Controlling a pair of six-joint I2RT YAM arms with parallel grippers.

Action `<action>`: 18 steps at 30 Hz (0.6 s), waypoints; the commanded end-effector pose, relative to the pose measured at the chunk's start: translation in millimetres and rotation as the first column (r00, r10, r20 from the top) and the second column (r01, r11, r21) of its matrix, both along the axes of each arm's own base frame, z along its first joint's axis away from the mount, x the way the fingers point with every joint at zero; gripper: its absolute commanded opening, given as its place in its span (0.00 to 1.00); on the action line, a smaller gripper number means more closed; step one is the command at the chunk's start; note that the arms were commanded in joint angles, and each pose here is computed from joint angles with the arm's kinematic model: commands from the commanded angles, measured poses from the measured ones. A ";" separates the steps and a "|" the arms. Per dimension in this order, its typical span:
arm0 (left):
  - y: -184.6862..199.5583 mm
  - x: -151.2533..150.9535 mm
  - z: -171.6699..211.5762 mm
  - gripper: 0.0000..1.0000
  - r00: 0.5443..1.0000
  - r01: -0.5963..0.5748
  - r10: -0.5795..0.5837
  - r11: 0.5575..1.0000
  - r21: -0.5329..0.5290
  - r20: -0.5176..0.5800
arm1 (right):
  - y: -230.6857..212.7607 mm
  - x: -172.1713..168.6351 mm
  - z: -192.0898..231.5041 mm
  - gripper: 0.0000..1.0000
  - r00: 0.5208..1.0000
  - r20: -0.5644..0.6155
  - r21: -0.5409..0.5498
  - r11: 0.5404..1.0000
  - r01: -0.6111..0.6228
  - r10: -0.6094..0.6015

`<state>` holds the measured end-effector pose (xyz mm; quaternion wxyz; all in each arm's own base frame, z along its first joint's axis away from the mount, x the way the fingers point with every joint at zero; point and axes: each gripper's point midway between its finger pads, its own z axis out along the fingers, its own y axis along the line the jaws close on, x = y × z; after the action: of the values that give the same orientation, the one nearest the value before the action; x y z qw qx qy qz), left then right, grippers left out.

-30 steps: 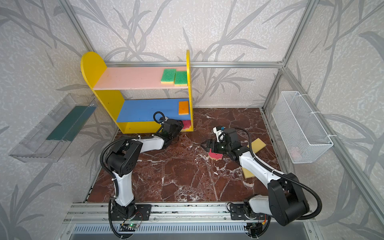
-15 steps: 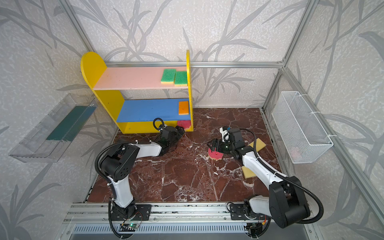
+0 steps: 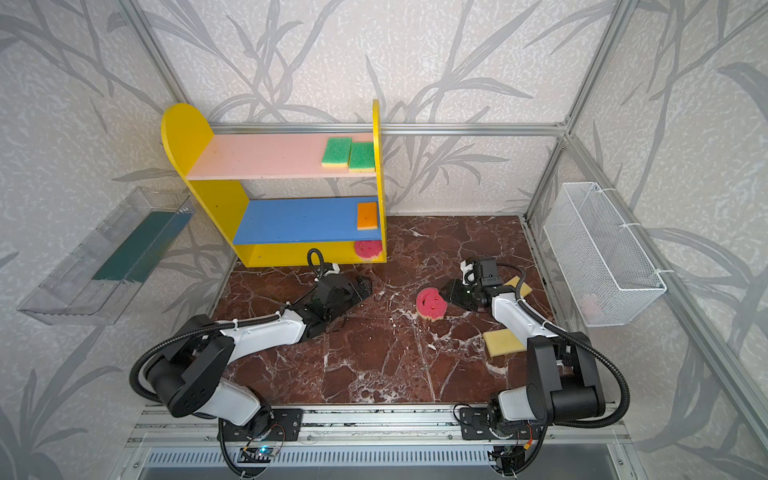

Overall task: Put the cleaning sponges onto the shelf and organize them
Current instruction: 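Withdraw the left gripper while the right gripper grasps the other pink smiley sponge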

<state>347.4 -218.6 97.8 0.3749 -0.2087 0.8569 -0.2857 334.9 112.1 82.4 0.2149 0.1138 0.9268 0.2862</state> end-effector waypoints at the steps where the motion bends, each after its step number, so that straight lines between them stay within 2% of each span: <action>1: 7.9 -23.6 -10.2 0.98 0.999 0.042 -0.040 0.998 0.052 -0.033 | -4.6 -6.5 -21.3 0.46 0.998 -0.059 -0.024 1.000 -0.004 0.002; 3: 10.9 -34.2 -11.8 0.98 0.998 0.053 -0.051 0.997 0.053 -0.033 | -3.2 -6.1 -27.4 0.39 0.997 -0.073 -0.018 1.000 -0.008 0.007; 12: 30.4 -57.9 -13.1 0.97 0.999 0.041 -0.039 0.997 0.066 -0.026 | -0.8 -5.0 -45.0 0.33 0.993 -0.116 -0.006 1.000 -0.009 0.009; 18: 31.9 -62.9 -13.4 0.97 0.998 0.051 -0.049 0.997 0.057 -0.024 | 7.1 -5.9 -45.3 0.13 0.992 -0.121 0.032 0.999 -0.036 0.040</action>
<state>288.7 -192.9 86.5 0.3597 -0.1823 0.8718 -0.2782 333.0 116.0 44.0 0.1659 0.1183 0.9351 0.2898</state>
